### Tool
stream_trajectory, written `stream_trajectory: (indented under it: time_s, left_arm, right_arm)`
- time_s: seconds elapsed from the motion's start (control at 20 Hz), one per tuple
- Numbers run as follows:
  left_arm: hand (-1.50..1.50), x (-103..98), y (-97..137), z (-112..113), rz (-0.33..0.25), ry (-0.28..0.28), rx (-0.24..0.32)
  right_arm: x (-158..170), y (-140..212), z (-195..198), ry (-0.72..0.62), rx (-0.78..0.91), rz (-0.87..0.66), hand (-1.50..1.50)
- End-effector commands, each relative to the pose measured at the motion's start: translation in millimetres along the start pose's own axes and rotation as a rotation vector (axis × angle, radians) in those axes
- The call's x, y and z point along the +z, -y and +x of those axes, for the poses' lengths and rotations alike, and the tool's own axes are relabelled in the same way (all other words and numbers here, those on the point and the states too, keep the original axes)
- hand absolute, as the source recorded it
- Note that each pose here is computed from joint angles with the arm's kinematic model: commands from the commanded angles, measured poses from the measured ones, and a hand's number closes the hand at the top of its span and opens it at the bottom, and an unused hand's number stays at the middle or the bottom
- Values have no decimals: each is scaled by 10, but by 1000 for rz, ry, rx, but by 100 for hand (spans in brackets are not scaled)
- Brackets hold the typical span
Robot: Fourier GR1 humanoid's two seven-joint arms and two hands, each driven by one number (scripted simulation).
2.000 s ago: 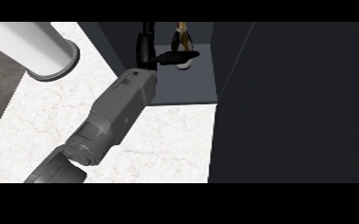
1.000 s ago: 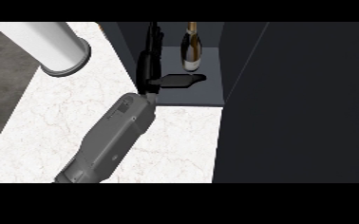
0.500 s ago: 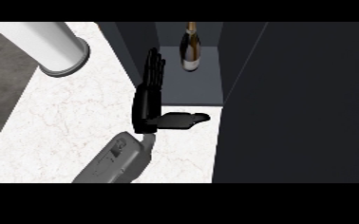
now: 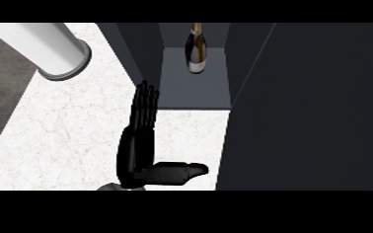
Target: Pick up the wine, place it into the cabinet and close the cabinet
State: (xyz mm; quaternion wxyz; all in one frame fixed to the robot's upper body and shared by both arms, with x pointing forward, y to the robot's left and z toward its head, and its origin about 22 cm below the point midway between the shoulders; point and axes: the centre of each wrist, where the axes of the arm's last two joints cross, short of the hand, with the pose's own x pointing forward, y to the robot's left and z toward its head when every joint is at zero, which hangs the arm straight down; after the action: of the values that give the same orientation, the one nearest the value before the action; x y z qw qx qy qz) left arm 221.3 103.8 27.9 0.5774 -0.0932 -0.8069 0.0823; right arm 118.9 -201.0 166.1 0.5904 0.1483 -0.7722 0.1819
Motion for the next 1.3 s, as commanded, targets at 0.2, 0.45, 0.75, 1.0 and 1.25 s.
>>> stream_trajectory:
  time_s: [0.2,0.45,0.75,1.0,1.25]
  left_arm:
    - [-150,364,-401,189,27,9,-40]
    - [-150,450,-636,351,24,26,-69]
    - [-150,719,-891,598,19,9,-61]
    - [-150,626,-1160,665,67,46,-63]
    - [-150,675,-1330,842,47,33,-48]
  right_arm:
    - [270,-181,308,-51,-39,368,150]
    - [289,-343,371,6,-59,440,150]
    - [202,-450,375,53,-52,431,150]
    - [48,-589,294,-6,-105,497,150]
    - [-206,-836,250,13,-129,499,150]
